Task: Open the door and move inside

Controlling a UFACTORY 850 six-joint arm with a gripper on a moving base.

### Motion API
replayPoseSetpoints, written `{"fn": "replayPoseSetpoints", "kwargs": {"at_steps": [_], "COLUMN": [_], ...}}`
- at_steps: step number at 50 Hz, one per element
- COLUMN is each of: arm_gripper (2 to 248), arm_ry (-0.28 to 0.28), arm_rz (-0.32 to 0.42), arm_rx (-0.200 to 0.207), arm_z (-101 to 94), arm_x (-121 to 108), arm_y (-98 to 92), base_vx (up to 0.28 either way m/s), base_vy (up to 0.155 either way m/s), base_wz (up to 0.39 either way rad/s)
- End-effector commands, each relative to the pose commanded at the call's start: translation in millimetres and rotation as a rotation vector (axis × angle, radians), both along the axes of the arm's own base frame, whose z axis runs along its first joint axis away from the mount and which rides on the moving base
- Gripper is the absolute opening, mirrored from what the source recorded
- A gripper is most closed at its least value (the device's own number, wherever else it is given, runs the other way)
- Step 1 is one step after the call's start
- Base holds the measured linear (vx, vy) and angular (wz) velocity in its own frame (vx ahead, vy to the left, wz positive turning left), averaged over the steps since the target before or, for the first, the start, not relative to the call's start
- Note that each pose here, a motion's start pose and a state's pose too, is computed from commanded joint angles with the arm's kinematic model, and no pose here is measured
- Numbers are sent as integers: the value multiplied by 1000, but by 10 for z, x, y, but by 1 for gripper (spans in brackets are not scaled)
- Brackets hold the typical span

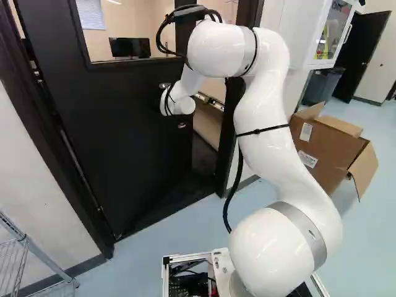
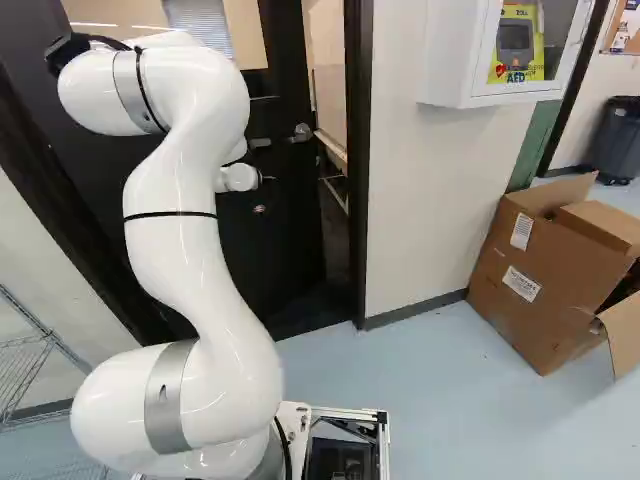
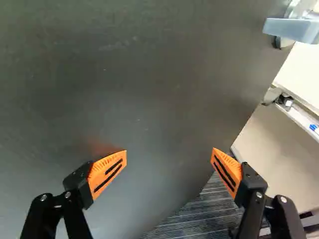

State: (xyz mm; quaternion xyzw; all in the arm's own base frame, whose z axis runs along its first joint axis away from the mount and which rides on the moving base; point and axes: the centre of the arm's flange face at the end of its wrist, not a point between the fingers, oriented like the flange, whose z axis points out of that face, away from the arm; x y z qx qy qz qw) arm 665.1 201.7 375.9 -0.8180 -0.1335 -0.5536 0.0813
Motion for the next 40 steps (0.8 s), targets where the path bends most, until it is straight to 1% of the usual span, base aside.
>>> {"fn": "replayPoseSetpoints", "kwargs": {"at_steps": [7, 12, 23, 33, 40], "arm_gripper": [247, 247, 247, 247, 247], "arm_ry": [-15, -24, -34, -42, -44], "arm_rz": [58, 83, 105, 113, 116], "arm_rx": [-29, -39, -41, -39, -38], "arm_z": [-23, -39, -59, -75, -80], "arm_x": [61, 106, 162, 216, 230], "arm_y": [145, 240, 378, 461, 486], "base_vx": [0, 0, 0, 0, 0], "base_vy": [0, 0, 0, 0, 0], "base_wz": [0, 0, 0, 0, 0]}}
